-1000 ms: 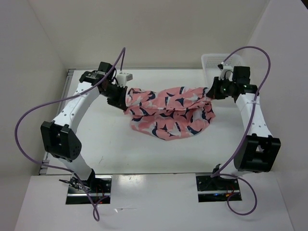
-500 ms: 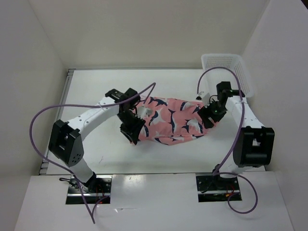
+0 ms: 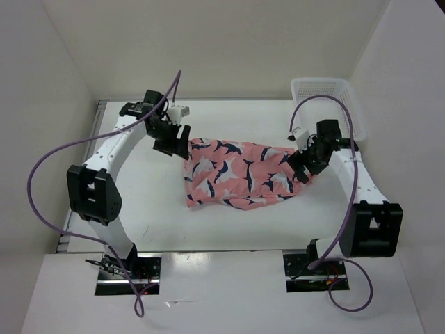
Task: Fold and stack the shorts
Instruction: Fold the shorts
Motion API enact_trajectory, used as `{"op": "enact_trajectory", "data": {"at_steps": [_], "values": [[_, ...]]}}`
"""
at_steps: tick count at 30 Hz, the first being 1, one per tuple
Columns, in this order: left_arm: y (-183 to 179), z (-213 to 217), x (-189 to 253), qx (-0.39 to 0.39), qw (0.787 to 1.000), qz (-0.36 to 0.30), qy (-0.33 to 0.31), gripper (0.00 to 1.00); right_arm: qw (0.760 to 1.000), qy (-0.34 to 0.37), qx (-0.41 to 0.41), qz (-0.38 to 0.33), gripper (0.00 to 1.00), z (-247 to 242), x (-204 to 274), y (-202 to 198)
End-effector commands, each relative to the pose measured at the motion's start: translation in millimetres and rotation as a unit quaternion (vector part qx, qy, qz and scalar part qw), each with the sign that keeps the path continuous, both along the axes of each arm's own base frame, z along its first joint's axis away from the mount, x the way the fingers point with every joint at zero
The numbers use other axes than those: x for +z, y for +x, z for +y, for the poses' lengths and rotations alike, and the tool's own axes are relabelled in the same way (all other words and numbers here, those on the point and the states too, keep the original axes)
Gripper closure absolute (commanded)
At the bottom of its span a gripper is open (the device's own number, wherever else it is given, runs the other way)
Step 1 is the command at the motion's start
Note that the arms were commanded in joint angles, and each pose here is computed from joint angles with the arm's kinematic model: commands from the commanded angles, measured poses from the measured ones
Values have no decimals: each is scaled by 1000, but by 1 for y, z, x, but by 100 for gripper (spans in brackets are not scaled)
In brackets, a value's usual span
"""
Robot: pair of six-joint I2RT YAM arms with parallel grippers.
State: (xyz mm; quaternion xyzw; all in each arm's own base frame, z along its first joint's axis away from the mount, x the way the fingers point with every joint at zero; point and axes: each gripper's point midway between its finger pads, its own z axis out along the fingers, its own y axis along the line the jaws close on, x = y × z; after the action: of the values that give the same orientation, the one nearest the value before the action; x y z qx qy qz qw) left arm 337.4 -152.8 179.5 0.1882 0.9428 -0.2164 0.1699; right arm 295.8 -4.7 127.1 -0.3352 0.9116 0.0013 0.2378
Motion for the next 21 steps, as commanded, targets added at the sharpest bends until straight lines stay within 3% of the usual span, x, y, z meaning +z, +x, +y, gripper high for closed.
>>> {"op": "enact_trajectory", "data": {"at_steps": [1,3,6,7,9,14,21], "values": [[22,-7,-39,-5,1000,-8,21,19,998,26,-53,-10,4,2,-18,22],[30,-7,-56,-3,1000,2,30,11,998,19,-64,-21,4,-2,-28,31],[41,-10,-74,-3,999,10,32,10,996,9,-81,-22,5,-8,-38,38],[40,-17,-75,-10,1000,18,15,2,996,9,-81,-25,5,-8,-41,42],[42,-24,-91,-18,999,35,12,0,996,6,-89,-18,5,-10,-51,47],[36,-34,-125,-32,997,68,29,0,994,-15,-107,-18,5,-14,-64,62],[15,-62,-150,-68,991,117,-2,2,995,-18,-101,20,5,-9,-94,54]]}}
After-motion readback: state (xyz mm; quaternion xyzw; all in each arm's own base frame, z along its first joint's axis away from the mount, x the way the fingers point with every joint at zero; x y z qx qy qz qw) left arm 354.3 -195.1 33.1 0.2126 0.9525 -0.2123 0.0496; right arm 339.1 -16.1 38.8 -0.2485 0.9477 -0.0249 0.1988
